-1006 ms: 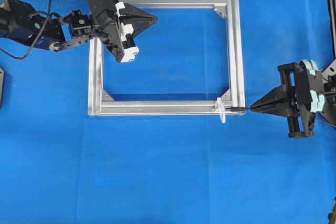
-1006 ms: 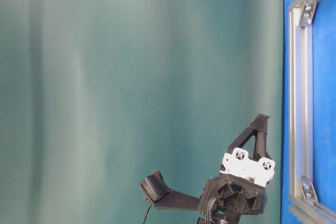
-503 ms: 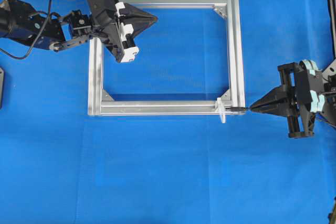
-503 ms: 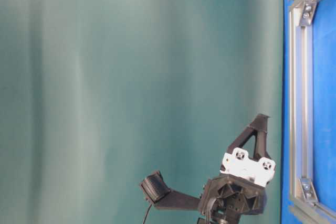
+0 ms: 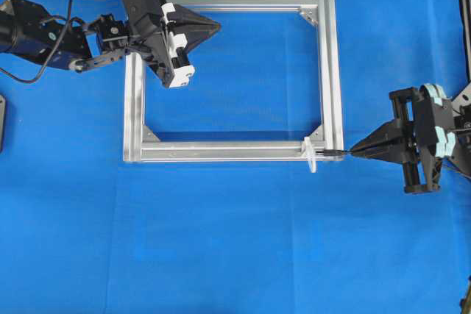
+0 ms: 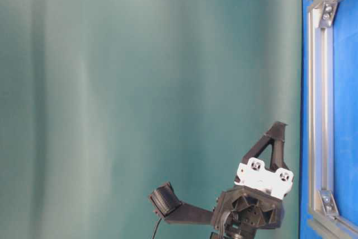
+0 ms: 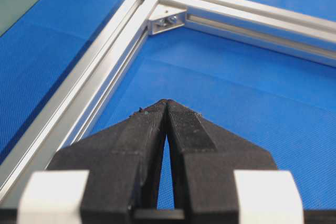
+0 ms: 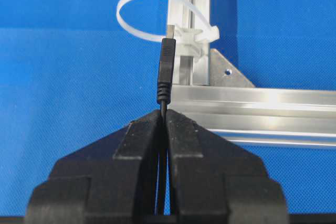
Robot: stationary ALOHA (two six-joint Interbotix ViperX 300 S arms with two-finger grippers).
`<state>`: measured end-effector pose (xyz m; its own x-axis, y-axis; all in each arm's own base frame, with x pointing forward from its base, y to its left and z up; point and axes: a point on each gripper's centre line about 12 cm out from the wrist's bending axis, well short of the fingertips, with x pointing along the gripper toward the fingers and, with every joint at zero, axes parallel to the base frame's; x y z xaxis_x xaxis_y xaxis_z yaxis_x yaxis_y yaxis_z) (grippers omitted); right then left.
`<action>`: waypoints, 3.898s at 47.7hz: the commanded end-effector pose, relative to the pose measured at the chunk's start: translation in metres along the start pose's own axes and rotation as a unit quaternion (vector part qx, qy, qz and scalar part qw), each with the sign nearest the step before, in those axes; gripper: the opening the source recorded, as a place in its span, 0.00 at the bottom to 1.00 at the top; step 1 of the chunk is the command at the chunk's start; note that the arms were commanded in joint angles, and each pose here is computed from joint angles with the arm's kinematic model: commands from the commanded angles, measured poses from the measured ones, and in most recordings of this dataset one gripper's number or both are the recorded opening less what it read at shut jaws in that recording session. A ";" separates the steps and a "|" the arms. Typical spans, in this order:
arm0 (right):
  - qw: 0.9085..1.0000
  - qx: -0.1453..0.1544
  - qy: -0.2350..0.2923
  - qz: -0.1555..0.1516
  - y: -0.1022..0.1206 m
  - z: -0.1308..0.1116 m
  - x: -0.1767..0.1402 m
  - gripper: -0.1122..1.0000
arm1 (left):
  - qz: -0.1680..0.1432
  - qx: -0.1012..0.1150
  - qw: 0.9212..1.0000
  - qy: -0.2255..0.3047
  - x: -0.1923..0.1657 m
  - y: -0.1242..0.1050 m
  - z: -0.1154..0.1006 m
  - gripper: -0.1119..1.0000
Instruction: Insert the wire through the string loop located on the right side.
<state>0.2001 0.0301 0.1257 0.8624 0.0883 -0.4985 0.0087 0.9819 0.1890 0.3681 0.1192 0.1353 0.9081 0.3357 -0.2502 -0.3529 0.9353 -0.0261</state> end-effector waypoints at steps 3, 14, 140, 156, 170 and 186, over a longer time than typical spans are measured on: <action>1.000 0.000 -0.021 0.002 0.002 0.010 0.003 0.07 | -0.001 -0.001 1.000 -0.028 -0.001 -0.001 0.019 0.10; 1.000 -0.002 -0.015 -0.003 0.003 0.012 0.016 0.07 | -0.002 0.001 1.000 -0.028 -0.001 -0.001 0.019 0.10; 0.999 -0.007 -0.033 -0.007 0.009 0.030 0.053 0.07 | -0.210 0.005 0.978 0.000 0.039 -0.205 0.048 0.10; 0.999 -0.007 -0.033 -0.007 0.009 0.030 0.053 0.07 | -0.204 0.009 0.979 0.015 0.048 -0.203 0.046 0.10; 0.999 -0.009 -0.033 -0.007 0.009 0.031 0.053 0.07 | -0.204 0.011 0.979 0.016 0.049 -0.203 0.046 0.61; 0.999 -0.009 -0.034 -0.007 0.009 0.031 0.054 0.07 | -0.203 0.014 0.979 0.021 0.051 -0.203 0.040 0.88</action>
<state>0.2573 0.0382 0.1208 0.8807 0.0632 -0.4695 0.0178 0.9860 0.1660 0.4909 -0.0495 0.1557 0.9532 -0.0689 -0.2943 0.0384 0.9934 -0.1082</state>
